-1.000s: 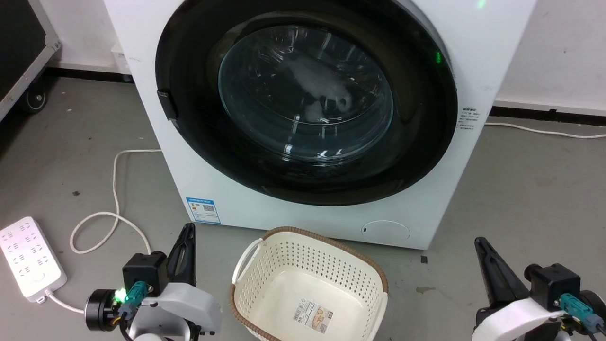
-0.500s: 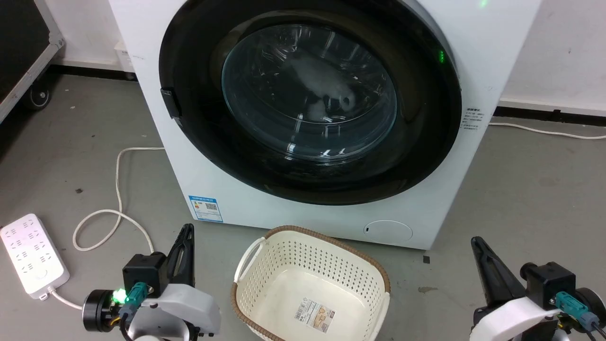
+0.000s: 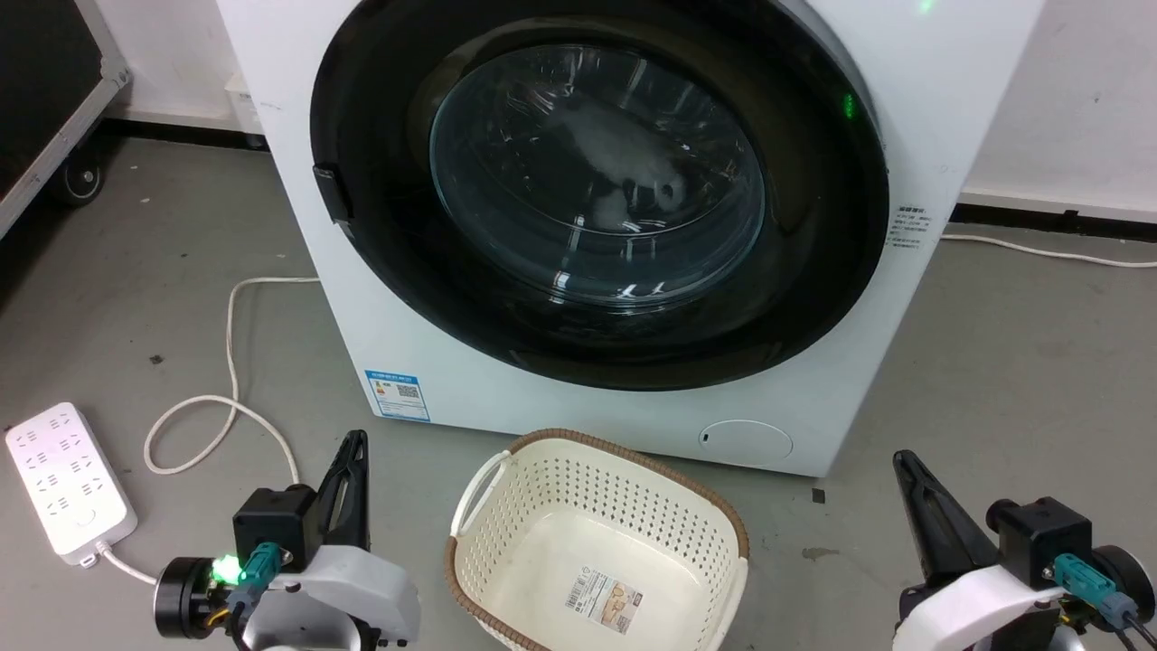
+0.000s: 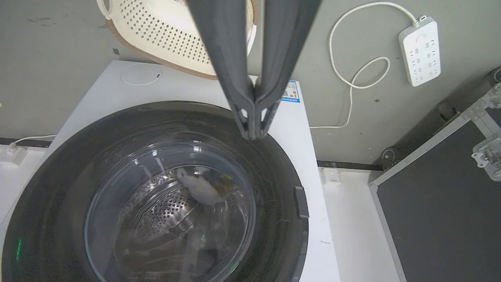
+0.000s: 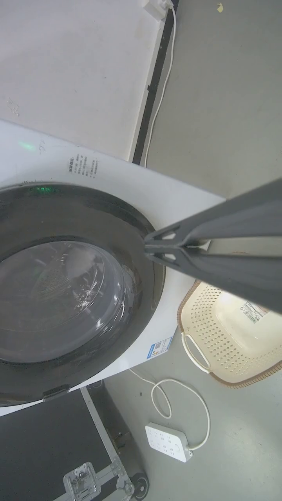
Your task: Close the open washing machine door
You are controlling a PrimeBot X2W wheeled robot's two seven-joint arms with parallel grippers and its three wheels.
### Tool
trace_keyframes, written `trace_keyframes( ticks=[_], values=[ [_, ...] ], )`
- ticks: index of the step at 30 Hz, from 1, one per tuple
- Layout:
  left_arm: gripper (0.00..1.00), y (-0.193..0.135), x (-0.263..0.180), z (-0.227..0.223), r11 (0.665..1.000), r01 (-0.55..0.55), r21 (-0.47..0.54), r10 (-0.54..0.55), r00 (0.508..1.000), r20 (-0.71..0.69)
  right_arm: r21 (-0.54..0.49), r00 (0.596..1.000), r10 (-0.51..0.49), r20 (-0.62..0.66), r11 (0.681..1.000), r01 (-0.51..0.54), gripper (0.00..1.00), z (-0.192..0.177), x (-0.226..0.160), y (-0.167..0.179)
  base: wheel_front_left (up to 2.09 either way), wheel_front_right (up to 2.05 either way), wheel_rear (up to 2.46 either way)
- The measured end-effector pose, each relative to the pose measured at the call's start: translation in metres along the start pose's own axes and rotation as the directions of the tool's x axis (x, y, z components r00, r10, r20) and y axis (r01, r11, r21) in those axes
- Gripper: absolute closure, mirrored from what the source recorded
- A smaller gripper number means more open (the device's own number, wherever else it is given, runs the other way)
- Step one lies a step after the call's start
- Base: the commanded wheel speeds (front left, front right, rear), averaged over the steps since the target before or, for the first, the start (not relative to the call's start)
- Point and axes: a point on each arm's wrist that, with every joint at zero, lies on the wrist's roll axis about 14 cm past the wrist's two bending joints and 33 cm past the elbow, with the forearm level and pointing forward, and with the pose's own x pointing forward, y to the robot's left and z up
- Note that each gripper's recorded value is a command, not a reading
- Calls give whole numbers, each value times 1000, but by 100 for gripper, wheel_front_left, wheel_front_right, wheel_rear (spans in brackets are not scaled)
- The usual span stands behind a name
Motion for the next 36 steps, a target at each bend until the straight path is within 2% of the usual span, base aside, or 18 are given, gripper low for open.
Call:
trace_keyframes(
  ticks=[36],
  values=[
    [100, 12, -10, 1, 998, -46, 47, 47, 999, -19, -28, 999, 46, -13, 999, -47, 100, 3, 6, 15, 0, 0, 0]
  ],
)
